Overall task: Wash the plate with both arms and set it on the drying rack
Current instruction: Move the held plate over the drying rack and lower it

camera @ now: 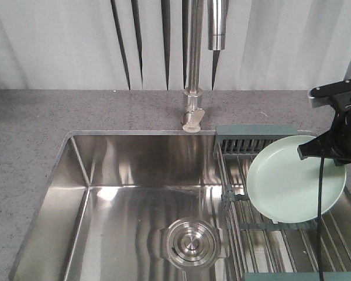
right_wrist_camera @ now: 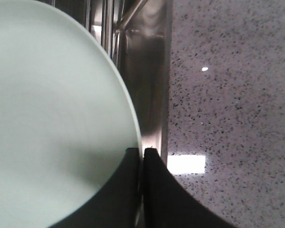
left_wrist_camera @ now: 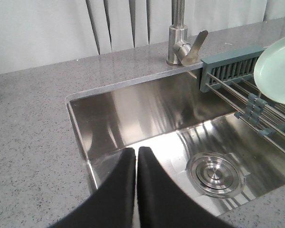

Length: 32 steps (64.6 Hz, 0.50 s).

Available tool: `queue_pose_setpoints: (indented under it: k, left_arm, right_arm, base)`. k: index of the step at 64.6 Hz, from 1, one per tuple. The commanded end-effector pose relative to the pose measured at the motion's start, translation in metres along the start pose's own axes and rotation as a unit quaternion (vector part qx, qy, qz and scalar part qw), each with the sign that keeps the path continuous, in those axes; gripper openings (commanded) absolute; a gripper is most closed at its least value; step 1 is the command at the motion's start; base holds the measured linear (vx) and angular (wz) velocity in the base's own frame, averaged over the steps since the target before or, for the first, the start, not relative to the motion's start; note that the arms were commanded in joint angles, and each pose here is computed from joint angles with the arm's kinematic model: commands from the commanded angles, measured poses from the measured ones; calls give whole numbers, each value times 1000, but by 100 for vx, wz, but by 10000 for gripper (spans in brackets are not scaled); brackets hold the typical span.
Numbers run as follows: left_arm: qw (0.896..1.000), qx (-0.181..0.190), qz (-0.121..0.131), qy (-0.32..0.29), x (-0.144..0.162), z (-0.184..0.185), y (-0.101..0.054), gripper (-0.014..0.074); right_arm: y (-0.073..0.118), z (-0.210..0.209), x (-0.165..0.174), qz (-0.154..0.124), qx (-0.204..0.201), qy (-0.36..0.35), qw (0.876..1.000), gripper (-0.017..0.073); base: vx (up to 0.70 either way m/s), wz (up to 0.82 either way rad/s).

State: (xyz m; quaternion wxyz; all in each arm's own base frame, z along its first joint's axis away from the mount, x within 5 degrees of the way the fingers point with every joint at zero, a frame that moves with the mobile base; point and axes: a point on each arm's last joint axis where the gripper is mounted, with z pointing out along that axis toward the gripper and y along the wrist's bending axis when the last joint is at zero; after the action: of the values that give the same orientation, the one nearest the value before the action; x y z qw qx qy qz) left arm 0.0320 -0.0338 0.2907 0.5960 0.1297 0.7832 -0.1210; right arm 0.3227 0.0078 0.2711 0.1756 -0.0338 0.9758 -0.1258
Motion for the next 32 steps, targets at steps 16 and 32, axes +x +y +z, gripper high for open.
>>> queue_pose_setpoints:
  k: [16, 32]
  left_arm:
    - [999, -10, -14, -40, -13, -2, 2, -6]
    - [999, -10, -14, -40, -13, -2, 2, -6]
  right_arm:
    - [4, 9, -11, -12, -15, -17, 1000, 15]
    - [4, 11, -13, -25, -13, -23, 999, 192]
  base:
    - [0, 0]
    - [0, 0]
